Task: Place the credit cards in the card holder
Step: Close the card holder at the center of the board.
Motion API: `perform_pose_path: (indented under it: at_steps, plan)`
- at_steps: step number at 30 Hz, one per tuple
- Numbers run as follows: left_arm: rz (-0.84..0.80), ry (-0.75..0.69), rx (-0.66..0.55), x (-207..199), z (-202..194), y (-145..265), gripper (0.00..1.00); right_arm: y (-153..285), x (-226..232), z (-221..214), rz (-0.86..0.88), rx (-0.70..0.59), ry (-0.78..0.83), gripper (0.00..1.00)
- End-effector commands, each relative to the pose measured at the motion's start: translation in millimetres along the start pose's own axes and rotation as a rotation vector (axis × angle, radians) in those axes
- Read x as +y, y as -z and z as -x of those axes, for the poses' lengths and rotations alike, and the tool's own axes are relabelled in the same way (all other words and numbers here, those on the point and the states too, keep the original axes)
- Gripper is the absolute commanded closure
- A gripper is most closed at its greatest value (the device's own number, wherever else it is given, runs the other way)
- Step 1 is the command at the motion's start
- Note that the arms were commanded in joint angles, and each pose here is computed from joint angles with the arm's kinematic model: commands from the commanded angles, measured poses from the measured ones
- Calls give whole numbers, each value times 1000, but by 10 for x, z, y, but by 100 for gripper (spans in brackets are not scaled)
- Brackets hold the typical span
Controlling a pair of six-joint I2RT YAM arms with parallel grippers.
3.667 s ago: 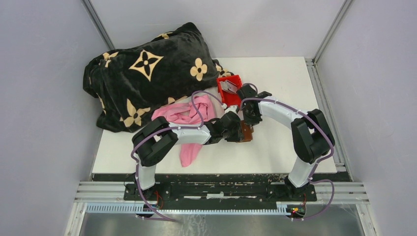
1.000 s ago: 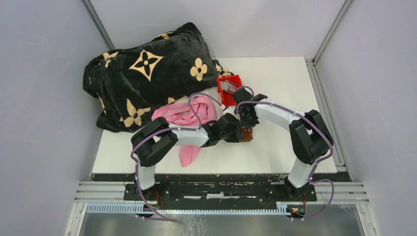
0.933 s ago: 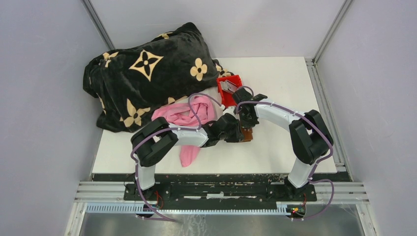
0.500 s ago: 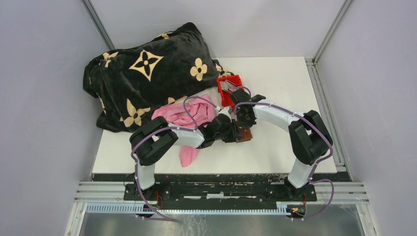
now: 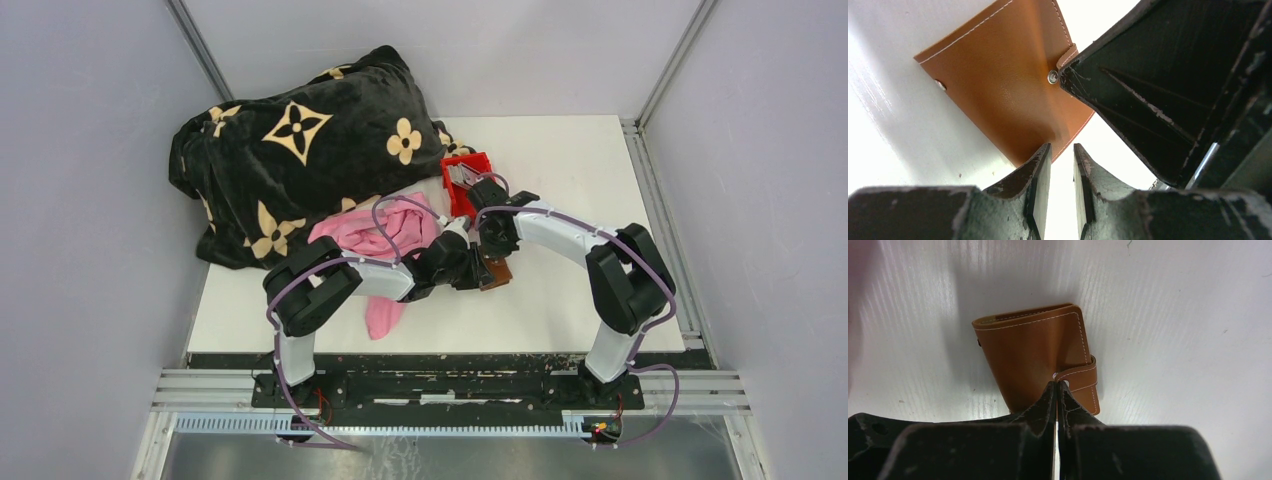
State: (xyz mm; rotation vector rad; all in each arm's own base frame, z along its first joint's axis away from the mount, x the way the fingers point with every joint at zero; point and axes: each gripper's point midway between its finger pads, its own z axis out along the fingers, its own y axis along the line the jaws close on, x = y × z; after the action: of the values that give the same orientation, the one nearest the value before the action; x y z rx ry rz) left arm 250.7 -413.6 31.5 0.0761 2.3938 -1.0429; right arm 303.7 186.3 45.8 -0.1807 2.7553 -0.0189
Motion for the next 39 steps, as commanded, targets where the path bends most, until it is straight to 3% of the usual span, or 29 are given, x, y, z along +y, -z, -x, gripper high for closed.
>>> perform_pose_path:
  at_steps: [1, 39]
  plan:
    - [196, 12, 116, 622, -382, 74, 68, 39, 155, 251, 37, -66, -20, 99]
    - [215, 45, 118, 765, -423, 93, 68, -302, 192, -152, 56, 34, -56, 99]
